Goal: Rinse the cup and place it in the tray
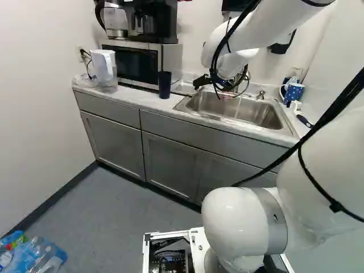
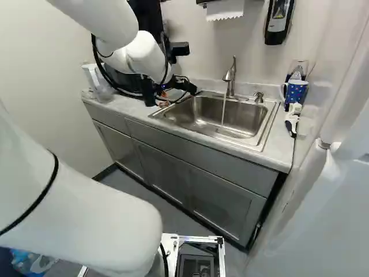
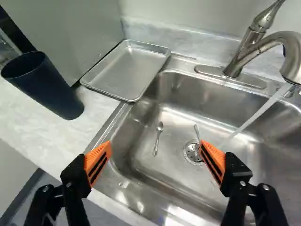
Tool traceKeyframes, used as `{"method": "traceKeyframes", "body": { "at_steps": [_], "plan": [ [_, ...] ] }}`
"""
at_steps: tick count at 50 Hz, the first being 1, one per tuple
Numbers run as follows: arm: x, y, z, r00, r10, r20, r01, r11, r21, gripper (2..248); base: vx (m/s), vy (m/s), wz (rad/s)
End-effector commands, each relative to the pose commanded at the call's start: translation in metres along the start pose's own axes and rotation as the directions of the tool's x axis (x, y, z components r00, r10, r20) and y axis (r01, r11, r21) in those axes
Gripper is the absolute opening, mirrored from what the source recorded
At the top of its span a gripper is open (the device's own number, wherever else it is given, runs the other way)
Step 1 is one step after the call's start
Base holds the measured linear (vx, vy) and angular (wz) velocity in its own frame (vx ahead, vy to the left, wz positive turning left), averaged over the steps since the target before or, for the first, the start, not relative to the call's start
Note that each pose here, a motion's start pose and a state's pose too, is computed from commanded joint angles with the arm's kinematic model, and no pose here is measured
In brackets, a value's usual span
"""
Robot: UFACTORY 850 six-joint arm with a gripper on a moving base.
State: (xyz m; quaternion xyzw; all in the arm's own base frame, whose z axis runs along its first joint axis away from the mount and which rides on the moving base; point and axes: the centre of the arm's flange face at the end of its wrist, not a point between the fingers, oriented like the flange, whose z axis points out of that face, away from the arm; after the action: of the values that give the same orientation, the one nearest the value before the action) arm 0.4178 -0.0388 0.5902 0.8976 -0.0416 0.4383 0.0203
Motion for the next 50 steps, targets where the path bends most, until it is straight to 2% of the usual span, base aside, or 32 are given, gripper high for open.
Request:
{"method": "traceKeyframes", "body": {
  "at_steps": [22,50],
  "plan": [
    [0.0,-0.033,0.0,0.999,-0.048,-0.001,0.048,0.997,0.062,247,0.0,0.0,0.0],
    [0.011,-0.077,0.012,0.994,-0.109,-0.001,0.108,0.985,0.138,247,0.0,0.0,0.0]
  ]
}}
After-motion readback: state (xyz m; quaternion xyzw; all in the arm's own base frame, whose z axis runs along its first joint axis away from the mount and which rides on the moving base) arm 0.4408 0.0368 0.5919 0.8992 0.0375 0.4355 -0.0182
